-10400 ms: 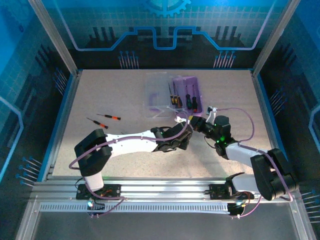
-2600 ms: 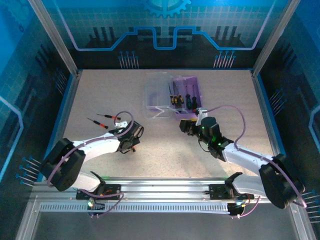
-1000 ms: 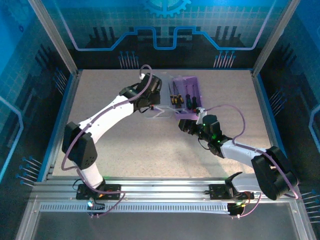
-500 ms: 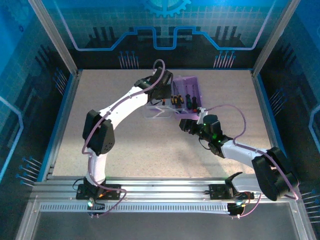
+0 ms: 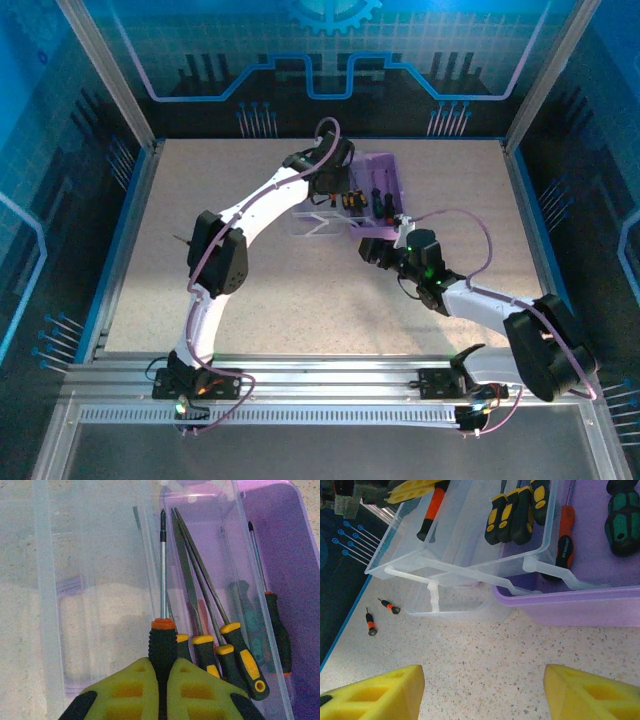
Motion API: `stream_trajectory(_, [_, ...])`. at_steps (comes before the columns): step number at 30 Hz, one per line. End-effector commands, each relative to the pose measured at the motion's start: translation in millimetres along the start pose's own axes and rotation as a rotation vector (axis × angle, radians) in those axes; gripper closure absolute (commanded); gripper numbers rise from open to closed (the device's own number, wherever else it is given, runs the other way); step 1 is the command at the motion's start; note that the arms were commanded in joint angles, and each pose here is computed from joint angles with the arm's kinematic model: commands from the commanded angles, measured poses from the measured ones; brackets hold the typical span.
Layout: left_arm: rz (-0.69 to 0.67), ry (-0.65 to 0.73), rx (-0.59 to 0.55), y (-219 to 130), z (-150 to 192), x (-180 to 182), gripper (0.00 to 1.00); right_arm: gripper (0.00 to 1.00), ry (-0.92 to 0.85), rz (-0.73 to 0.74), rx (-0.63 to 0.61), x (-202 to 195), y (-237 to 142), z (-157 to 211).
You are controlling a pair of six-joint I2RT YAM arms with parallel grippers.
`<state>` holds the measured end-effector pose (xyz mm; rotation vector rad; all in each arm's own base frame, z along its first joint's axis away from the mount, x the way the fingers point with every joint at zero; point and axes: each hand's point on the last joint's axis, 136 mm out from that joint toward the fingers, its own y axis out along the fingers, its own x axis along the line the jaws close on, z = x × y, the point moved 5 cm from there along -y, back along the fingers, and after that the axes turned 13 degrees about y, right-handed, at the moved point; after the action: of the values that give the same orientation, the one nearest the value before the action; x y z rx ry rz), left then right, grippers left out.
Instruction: Pack the tool kit
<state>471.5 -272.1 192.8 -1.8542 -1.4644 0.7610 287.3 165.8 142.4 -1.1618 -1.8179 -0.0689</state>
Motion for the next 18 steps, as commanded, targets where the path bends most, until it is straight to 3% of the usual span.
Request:
stream_trajectory(1, [0.001, -0.019, 0.030, 4.8, 1.7, 4.1, 0.91, 0.35, -0.001, -0.021, -0.018, 6.8, -0.6, -9.5])
stream_trajectory(6, [0.012, -0.022, 0.027, -3.8, -1.9, 6.7, 0.78, 0.35, 0.001, -0.021, -0.014, 6.6, 0.3, -9.0])
stream_trajectory(12, [0.032, -0.009, -0.017, -39.9, -19.1, 13.0, 0.46, 0.35, 0.003, -0.030, -0.010, 8.6, -0.8, -9.3])
stream_trajectory(18, [0.001, -0.006, -0.113, -100.4, -31.2, 37.0, 0.36, 0.35, 0.003, -0.039, -0.015, 10.5, -2.9, -10.1])
